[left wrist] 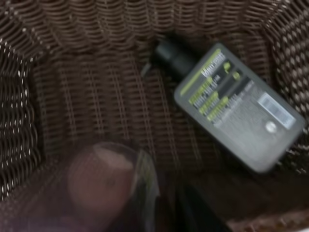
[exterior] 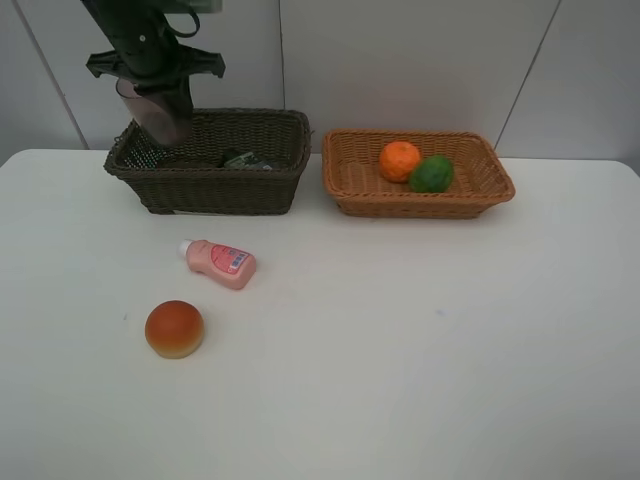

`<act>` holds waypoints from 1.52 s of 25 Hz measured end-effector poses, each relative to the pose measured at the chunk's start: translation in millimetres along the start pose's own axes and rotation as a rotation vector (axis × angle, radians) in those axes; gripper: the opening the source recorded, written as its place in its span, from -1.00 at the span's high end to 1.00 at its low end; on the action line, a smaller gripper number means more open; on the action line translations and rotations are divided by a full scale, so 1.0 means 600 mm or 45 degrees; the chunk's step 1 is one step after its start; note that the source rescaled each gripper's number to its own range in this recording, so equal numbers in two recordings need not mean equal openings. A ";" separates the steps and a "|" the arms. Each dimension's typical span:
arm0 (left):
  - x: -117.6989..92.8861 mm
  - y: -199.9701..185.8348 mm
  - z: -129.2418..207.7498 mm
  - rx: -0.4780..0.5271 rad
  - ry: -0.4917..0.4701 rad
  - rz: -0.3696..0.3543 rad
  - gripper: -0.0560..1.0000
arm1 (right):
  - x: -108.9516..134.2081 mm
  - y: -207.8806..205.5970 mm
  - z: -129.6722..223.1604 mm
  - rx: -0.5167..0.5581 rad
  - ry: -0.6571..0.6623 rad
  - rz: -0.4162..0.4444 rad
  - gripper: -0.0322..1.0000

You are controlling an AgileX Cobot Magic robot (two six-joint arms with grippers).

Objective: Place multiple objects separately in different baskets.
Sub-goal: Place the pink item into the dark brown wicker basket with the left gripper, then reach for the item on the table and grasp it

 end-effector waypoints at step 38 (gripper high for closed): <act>0.021 0.121 -0.010 -0.035 0.111 -0.084 -0.99 | 0.000 0.000 0.000 0.000 0.000 0.000 -0.28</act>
Point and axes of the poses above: a point on each arm's last joint axis where the gripper is mounted, y pointing out along that axis toward the gripper, x along the wrist's bending axis when the last joint is at zero, z = x × y, the point moved 4 cm from there along y, pointing out along that axis toward the gripper, and after that the axes turned 14 degrees about -y, right-handed, at the moved point
